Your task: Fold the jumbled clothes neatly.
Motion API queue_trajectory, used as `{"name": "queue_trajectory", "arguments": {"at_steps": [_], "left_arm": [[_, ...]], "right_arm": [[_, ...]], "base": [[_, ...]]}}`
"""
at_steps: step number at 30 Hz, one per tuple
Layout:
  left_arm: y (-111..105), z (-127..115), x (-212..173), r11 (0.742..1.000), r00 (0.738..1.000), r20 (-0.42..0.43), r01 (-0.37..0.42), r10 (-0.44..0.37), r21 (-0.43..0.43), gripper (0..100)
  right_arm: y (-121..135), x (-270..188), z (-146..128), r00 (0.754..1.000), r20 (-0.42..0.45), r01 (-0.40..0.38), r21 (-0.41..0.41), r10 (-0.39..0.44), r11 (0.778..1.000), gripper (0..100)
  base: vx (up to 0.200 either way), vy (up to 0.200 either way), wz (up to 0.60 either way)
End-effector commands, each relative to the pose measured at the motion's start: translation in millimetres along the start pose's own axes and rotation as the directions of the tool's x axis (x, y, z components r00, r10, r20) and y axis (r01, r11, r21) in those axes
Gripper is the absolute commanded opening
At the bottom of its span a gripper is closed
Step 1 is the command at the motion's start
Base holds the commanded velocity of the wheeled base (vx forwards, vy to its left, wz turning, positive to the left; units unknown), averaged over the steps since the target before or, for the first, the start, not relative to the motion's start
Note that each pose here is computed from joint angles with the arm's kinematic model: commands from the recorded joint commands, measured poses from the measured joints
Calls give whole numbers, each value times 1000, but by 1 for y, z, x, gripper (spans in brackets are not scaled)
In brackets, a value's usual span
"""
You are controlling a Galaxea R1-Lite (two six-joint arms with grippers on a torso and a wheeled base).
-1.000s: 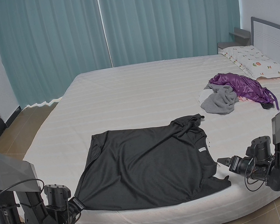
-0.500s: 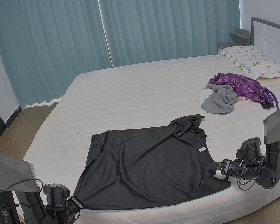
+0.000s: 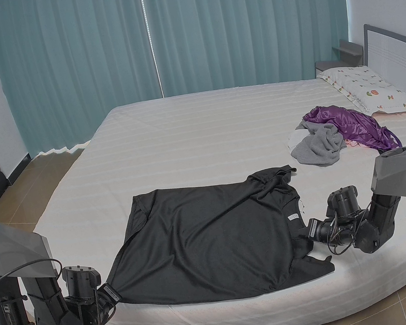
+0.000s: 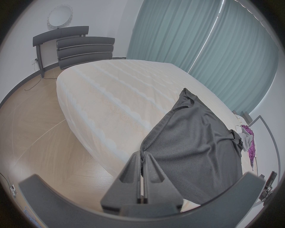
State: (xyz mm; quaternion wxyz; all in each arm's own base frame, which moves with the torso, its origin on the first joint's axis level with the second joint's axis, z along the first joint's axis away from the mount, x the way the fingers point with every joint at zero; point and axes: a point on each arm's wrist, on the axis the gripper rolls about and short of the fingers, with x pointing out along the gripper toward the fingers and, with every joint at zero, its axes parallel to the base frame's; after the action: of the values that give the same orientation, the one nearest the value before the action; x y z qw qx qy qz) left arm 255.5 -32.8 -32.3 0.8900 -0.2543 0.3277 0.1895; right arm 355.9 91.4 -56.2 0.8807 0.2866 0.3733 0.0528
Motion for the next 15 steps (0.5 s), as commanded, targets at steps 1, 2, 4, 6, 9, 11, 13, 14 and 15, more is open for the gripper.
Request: {"name": "queue_trajectory", "arguments": {"at_steps": [1, 2, 4, 6, 9, 11, 13, 14, 15], "left_arm": [[1, 0, 1, 1000, 1000, -2, -2, 2, -1, 0], [1, 0, 1, 1000, 1000, -2, -2, 2, -1, 0], [0, 0, 1, 1000, 1000, -1, -1, 1, -1, 0], [0, 0, 1, 1000, 1000, -1, -1, 1, -1, 0], [0, 0, 1, 1000, 1000, 0, 0, 0, -2, 0], [0, 0, 1, 1000, 1000, -2, 0, 0, -2, 0], [0, 0, 1, 1000, 1000, -1, -1, 1, -3, 0], [0, 0, 2, 1000, 1000, 1, -1, 1, -3, 0], [0, 0, 2, 1000, 1000, -1, -1, 1, -3, 0]], "right_arm": [[4, 6, 11, 999, 31, -16, 0, 16, 1000, 0], [5, 7, 15, 999, 46, -20, 1, 20, 1000, 0], [6, 7, 20, 998, 61, -26, 2, 26, 1000, 0], [7, 9, 28, 996, 81, -34, 5, 34, 999, 0], [9, 10, 33, 994, 101, -42, 8, 41, 999, 0], [12, 14, 46, 987, 155, -48, 7, 46, 999, 0], [16, 17, 54, 981, 187, -48, 3, 47, 999, 0], [17, 18, 56, 980, 194, -48, 2, 47, 999, 0], [19, 20, 63, 976, 214, -44, 4, 42, 999, 0]], "base": [[0, 0, 0], [0, 0, 0], [0, 0, 0], [0, 0, 0], [0, 0, 0], [0, 0, 0], [0, 0, 0], [0, 0, 0], [0, 0, 0]]}}
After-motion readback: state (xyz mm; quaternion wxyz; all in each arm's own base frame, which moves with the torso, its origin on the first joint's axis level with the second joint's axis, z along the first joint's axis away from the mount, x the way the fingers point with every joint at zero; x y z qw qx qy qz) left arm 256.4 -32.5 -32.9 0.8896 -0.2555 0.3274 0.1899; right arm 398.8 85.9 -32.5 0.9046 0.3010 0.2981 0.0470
